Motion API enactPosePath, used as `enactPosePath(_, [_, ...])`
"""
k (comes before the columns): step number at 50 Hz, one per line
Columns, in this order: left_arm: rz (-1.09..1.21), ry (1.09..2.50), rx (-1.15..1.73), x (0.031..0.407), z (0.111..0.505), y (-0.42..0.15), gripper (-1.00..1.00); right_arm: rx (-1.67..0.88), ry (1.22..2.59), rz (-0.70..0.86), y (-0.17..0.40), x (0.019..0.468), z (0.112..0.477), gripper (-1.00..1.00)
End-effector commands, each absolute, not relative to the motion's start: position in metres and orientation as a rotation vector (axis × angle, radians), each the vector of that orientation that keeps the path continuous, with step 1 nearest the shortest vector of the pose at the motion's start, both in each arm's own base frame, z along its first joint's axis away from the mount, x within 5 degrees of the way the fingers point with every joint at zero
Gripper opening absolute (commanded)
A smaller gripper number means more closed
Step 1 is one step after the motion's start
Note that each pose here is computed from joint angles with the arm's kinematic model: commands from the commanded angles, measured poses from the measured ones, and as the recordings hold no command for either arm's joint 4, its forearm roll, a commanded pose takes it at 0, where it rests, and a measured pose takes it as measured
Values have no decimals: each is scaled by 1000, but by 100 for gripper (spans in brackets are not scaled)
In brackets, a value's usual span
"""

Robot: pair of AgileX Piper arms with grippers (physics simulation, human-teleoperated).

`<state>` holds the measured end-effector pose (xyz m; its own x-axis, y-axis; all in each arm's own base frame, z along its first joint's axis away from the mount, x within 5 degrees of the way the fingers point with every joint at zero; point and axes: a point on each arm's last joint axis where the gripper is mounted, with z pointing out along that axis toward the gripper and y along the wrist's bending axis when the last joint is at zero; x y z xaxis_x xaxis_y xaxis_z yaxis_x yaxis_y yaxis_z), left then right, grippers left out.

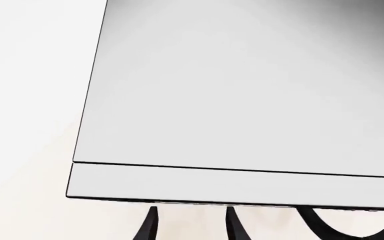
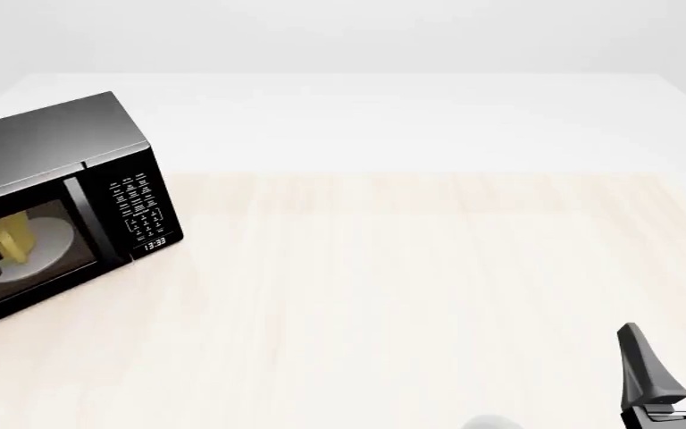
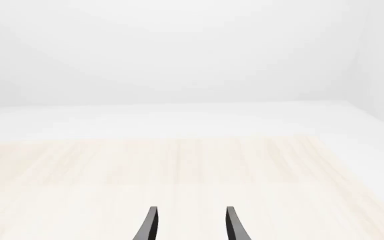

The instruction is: Put the yellow and white mug in the microwave and close it.

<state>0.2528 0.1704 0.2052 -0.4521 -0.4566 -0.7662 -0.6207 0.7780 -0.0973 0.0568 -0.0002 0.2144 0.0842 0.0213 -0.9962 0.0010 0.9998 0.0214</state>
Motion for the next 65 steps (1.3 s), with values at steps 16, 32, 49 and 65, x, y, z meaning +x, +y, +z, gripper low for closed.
enactPosePath(16, [261, 2064, -822, 223, 225, 158, 100, 15, 1486, 12, 0, 57, 214, 100])
enactPosePath(32, [276, 1992, -723, 204, 257, 133, 100, 15, 1486, 12, 0, 57, 214, 100])
enactPosePath(49, [305, 1959, -683, 171, 277, 113, 100, 15, 1486, 12, 0, 57, 214, 100])
enactPosePath(65, [292, 1931, -646, 144, 292, 89, 100, 15, 1486, 12, 0, 57, 214, 100])
